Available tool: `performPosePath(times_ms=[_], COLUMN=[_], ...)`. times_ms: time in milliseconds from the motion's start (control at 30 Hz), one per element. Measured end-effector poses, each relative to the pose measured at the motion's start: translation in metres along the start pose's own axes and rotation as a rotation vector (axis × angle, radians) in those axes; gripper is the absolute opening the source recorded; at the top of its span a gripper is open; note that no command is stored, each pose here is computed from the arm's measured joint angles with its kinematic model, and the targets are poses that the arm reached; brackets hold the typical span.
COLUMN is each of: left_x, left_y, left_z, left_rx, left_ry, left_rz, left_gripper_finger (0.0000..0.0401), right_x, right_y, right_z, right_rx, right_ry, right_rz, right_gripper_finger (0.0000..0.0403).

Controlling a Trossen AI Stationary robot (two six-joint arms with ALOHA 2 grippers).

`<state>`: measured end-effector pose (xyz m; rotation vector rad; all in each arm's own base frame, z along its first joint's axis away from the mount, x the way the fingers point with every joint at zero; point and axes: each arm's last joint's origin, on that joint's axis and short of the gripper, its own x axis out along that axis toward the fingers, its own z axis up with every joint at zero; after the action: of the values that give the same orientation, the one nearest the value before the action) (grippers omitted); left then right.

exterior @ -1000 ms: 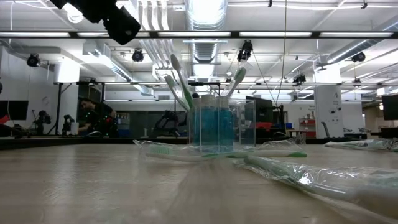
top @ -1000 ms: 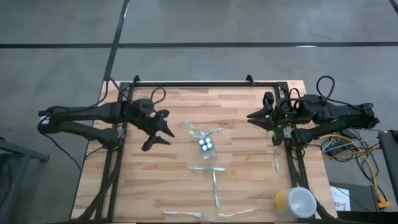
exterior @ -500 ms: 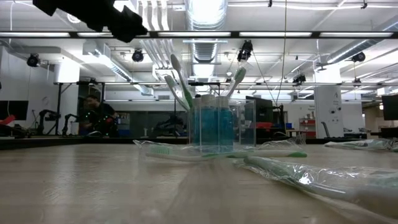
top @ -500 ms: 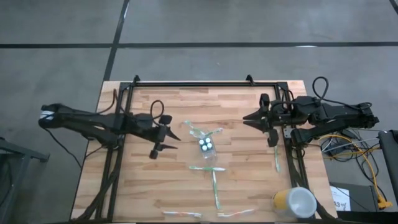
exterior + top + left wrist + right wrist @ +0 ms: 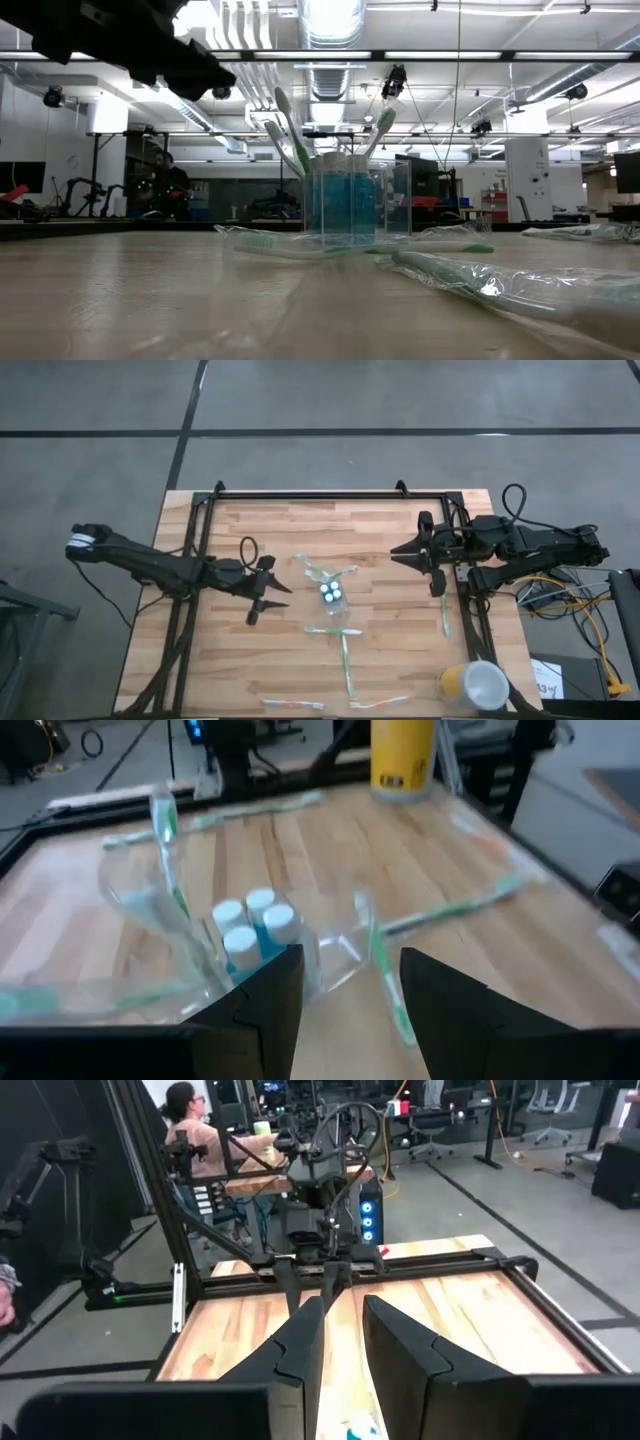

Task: Pick & Place toothbrushing station
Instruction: Put the white green toothbrush into the back side of the transparent organizer

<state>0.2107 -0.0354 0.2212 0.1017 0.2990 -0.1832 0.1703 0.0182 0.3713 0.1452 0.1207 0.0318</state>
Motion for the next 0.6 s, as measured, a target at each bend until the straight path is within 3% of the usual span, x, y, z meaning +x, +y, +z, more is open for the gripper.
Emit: performPosePath(times_ms=[400,600], left_x=[0.03,0.045], left_y=[-0.014,-0.024], left_z=[-0.028,-0.028], left_rx=[0.009,0.05], left_ry=[0.153,0.189], left_rz=[-0.072,-0.089], left_gripper_finger=[0.0172,0.0172], right_x=[0.0,0.0], right_y=[0.0,0.0], right_z=[0.0,0.0], right_rx=[0.0,0.0], right_ry=[-0.002,-0.002], right_rz=[0.0,0.0], right_gripper_finger=[0.0068,0.0068])
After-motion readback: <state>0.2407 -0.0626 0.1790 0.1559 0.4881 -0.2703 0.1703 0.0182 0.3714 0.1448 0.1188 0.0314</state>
